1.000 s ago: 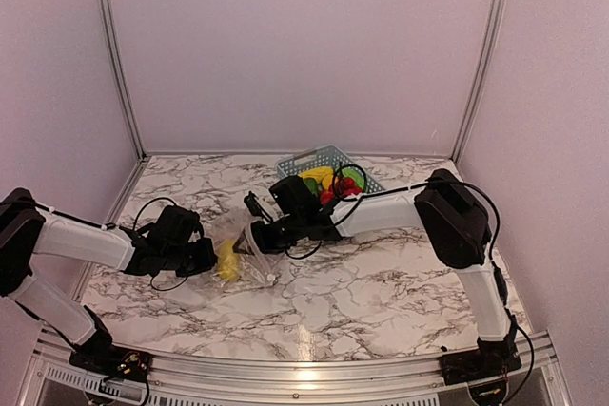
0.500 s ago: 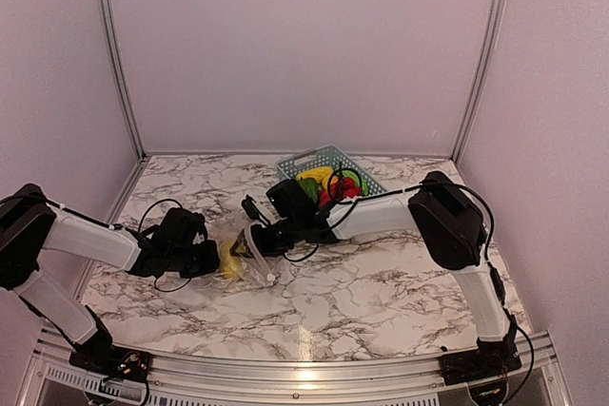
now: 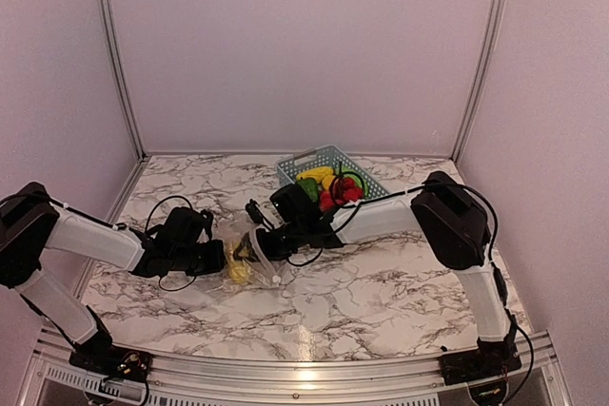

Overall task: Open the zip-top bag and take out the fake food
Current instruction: Adjust the fake fruit in the zipper food storage bag.

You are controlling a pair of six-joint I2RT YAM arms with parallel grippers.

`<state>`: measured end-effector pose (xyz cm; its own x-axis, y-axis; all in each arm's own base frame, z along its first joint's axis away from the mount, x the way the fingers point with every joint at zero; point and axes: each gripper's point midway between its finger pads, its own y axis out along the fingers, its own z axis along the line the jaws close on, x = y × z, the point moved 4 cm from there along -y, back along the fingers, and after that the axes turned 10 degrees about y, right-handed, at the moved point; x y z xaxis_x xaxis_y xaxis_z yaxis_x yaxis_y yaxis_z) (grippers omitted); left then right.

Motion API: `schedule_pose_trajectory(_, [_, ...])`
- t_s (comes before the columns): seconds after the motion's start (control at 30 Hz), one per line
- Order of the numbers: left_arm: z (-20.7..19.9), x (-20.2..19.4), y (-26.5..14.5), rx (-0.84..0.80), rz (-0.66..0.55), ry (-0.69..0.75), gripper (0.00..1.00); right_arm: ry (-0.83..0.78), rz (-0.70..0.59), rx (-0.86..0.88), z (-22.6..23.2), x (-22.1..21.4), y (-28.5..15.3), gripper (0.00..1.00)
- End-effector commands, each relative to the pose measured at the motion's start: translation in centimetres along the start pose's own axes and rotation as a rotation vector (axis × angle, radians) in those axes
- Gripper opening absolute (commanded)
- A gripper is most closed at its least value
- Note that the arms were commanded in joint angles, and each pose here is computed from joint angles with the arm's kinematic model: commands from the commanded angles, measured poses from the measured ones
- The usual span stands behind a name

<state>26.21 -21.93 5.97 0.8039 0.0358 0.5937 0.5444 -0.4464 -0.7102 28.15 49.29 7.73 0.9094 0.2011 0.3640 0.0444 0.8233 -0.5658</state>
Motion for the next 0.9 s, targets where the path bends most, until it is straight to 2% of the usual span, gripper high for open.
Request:
schedule_pose_trajectory(0.0, [-3.4, 2.8, -1.2, -0.162, -0.13, 0.029, 0.0, -0.013, 0.021, 0.051, 1.9, -1.5, -0.9, 0.67])
schedule_pose_trajectory(0.23, [-2.7, 1.6, -0.3, -0.148, -0.084, 0.026, 0.0, -0.034, -0.04, 0.006, 2.0, -1.2, -2.9, 0.7])
schedule_pose_trajectory(0.53, [-0.8, -0.2, 0.4, -0.099, -0.008, 0.014, 0.0, 0.019, -0.136, -0.015, 2.2, 0.5, -4.4, 0.71])
schedule_pose_trajectory(0.67, [-0.4, -0.7, 0.7, -0.09, 0.013, 0.016, 0.0, 0.041, -0.159, -0.031, 1.8, 1.3, -4.5, 0.67])
schedule_pose_trajectory(0.87, [-0.5, -1.0, 1.1, -0.103, 0.025, 0.02, 0.0, 0.052, -0.164, -0.034, 1.6, 1.9, -3.4, 0.49])
